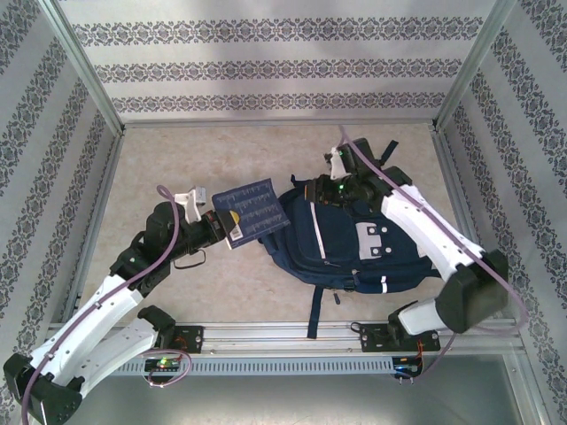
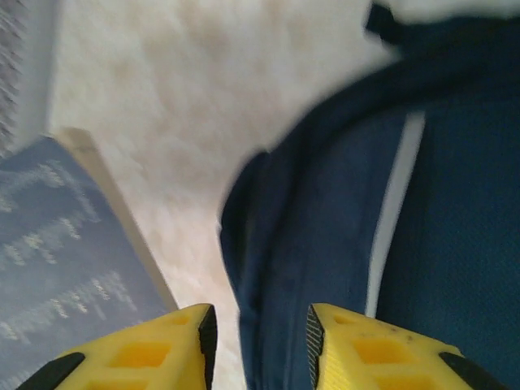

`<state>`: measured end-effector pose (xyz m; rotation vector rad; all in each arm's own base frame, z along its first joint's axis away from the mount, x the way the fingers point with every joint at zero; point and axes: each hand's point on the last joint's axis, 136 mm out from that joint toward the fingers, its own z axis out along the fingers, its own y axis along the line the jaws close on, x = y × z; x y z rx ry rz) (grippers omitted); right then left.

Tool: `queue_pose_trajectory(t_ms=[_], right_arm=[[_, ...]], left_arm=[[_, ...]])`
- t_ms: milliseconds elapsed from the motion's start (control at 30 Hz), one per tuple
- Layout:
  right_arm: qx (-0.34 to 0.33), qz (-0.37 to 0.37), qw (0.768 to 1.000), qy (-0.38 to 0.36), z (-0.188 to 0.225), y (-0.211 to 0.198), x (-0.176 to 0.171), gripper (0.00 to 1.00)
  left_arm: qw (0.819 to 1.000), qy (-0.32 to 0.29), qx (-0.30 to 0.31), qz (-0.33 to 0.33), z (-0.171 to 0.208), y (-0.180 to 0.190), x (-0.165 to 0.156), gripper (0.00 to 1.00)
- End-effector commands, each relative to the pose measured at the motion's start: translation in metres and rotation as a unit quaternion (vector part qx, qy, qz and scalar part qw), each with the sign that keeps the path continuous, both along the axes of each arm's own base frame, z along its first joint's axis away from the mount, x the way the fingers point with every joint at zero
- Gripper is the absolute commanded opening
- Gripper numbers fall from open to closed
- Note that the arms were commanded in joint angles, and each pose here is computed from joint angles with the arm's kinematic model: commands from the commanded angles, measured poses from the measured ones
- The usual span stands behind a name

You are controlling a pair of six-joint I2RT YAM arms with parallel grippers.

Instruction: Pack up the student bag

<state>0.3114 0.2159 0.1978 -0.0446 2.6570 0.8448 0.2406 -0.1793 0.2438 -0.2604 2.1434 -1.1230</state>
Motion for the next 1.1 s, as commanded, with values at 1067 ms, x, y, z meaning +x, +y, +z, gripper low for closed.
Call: queue_pose_trajectory(t_ms=[1067], right_arm=[[-0.102,0.021,0.987,0.124,-0.06,-0.025,-0.024,0.37]], left_arm=[[0.999,0.007,0.025,-0.029,-0.013,0.011,-0.006,0.0]])
